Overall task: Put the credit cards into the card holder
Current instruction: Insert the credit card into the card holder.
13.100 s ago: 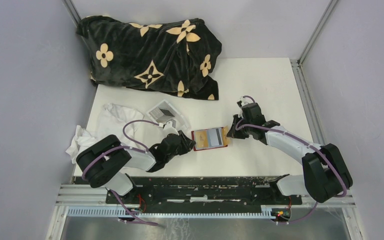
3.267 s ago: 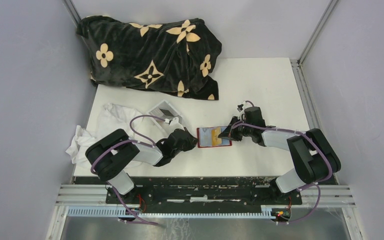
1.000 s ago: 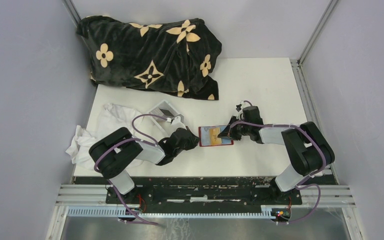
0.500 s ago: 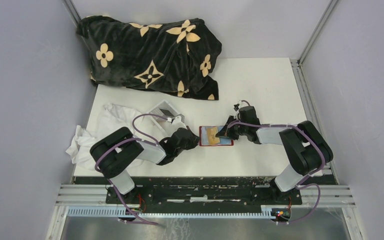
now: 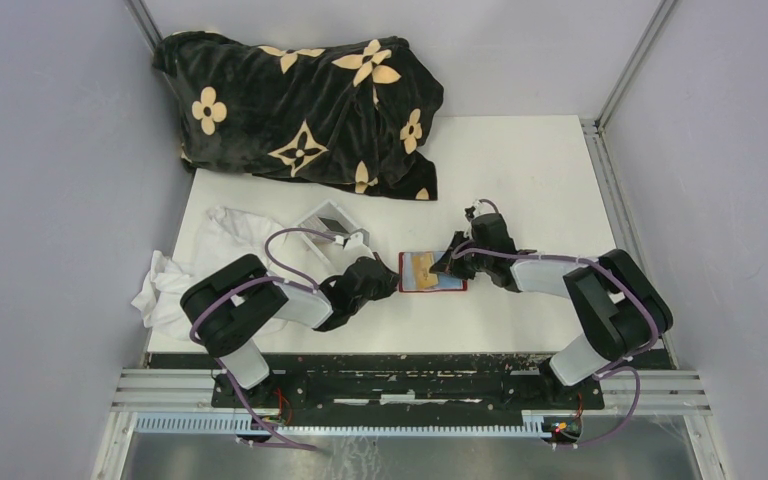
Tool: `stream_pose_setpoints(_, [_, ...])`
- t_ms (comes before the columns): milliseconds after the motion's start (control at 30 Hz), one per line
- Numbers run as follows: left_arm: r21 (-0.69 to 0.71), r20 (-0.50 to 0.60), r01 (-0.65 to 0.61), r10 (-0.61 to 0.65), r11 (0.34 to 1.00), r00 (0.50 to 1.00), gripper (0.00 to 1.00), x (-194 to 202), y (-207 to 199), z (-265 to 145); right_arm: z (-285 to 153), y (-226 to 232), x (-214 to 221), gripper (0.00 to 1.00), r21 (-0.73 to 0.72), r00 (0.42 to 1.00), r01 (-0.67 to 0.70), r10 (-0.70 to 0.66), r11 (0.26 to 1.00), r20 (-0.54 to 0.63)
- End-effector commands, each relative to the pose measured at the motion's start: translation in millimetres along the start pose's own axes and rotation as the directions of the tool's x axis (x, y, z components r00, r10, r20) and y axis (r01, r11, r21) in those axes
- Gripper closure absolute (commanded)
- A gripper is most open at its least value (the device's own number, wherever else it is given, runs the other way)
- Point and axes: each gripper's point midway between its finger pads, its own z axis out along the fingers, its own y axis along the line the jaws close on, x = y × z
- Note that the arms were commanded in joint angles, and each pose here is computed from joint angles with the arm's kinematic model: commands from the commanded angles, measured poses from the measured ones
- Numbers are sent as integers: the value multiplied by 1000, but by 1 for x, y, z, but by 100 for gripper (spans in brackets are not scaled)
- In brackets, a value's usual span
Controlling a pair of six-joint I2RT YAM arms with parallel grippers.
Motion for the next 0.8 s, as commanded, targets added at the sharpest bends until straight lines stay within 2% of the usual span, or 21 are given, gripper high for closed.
stream_pose_setpoints(0, [-77,-166,-125,111,989,980,96,46,36,-8,-3,-13,-3,99,92,998,58,-61,994,24])
stream_pose_setpoints(300, [-80,-163,-123,109,989,981,96,46,38,-10,-7,-23,-7,99,144,995,85,-93,986,48])
stream_pose_setpoints(767, [-78,-168,-121,107,990,980,97,48,39,-10,-13,-21,-9,99,145,993,99,-108,984,55])
